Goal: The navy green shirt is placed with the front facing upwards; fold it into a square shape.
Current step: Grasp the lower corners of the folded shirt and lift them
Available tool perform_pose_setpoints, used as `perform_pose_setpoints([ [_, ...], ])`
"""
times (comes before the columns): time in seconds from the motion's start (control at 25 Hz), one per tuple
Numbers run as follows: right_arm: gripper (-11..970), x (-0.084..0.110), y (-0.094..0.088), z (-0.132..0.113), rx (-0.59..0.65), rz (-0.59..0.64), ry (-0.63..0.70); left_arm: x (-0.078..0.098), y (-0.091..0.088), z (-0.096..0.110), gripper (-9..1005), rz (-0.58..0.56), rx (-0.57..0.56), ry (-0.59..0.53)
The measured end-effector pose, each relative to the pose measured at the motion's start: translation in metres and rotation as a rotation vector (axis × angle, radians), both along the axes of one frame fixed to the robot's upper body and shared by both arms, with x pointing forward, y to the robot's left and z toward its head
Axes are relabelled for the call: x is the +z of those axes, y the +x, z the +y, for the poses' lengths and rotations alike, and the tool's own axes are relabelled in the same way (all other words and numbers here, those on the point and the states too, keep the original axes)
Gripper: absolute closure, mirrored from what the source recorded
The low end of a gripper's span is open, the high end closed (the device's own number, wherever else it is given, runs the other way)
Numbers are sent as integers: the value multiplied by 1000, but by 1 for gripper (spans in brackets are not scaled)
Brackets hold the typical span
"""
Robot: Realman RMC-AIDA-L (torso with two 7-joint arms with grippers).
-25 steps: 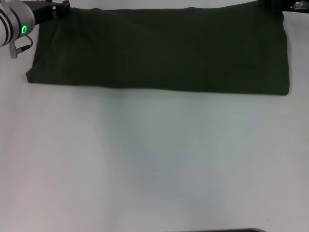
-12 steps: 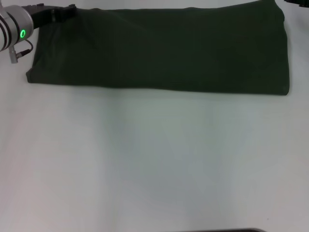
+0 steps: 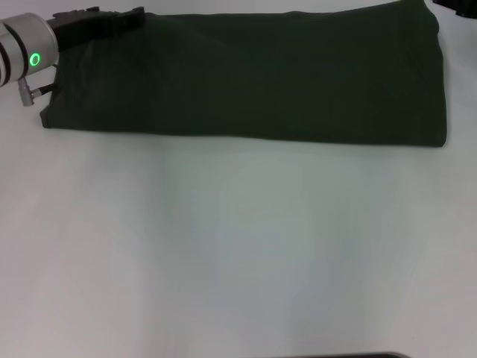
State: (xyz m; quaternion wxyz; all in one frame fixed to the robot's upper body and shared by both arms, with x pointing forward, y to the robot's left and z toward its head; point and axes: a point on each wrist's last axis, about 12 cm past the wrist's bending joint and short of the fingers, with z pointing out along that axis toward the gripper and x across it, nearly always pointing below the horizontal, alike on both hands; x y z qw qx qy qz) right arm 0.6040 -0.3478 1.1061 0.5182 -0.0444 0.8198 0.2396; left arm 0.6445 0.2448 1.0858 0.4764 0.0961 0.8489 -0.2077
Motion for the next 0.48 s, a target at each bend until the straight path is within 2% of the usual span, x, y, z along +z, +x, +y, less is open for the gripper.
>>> perform_pose_setpoints([
  [0.16,415,-10,-2,7,35,39,9,4,-14,4,86,-51,-83,-82],
  [0.24,631,-14,0,11,39,55,7,6,-21,6,86,-93,-113,-134],
  [0.48,750,-17,10,12,-34,60,-36,8,-34,10,85,-141,-158,-209],
])
